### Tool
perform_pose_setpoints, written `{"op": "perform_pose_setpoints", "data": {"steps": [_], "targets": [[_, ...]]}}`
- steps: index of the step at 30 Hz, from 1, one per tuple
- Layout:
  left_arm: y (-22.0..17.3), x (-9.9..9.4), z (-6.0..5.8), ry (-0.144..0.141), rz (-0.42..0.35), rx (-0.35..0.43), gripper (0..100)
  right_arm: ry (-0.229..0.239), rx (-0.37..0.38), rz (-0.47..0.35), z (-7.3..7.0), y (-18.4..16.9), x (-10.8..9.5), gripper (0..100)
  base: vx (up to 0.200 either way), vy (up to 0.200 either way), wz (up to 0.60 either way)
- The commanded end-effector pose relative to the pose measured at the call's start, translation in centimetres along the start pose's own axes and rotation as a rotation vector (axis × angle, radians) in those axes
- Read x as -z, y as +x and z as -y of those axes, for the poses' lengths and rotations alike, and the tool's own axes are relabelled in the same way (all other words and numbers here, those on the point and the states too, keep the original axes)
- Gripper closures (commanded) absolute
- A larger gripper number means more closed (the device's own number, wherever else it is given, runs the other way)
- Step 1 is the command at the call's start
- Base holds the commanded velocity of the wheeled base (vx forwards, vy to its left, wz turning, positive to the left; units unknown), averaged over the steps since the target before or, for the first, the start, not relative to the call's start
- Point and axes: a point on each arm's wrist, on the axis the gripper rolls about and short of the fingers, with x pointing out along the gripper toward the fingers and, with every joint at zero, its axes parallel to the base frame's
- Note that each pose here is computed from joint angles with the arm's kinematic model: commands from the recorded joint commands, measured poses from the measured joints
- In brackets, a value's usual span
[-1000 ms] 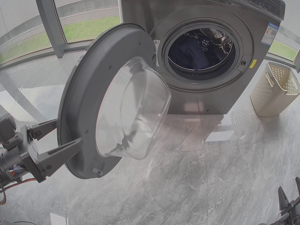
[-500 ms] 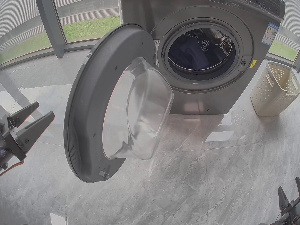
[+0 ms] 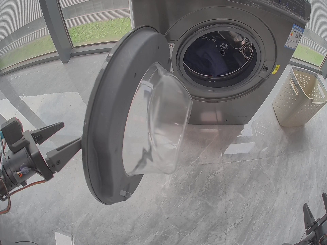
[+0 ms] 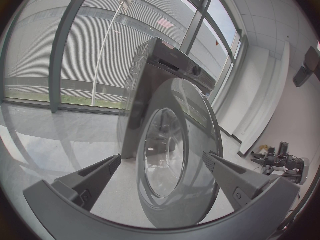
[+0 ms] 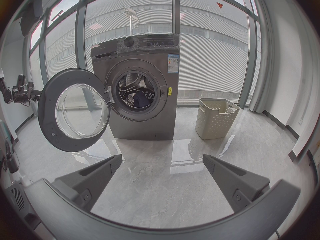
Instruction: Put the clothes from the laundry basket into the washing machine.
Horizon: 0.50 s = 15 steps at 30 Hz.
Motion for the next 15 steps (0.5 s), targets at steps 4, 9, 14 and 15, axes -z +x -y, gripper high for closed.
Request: {"op": "perform_pose_setpoints", "data": {"steps": [4, 9, 14, 15], "targets": [[4.2, 0.1, 1.8, -0.014, -0.03, 0.136, 0, 0.0, 0.0, 0.008, 0.0, -0.1, 0.3, 0, 0.0, 0.0, 0.0], [7.4, -0.1, 2.9, -0.014, -0.041, 0.186, 0, 0.0, 0.0, 0.008, 0.0, -0.1, 0.3, 0, 0.0, 0.0, 0.0], [11.0, -0.6, 3.9, -0.012, -0.002, 0.213, 0, 0.0, 0.0, 0.008, 0.0, -0.1, 0.3, 0, 0.0, 0.0, 0.0], [11.8, -0.7, 4.0, -0.011, 0.006, 0.219, 0, 0.0, 0.002, 0.008, 0.0, -0.1, 0.3, 0, 0.0, 0.0, 0.0]]}}
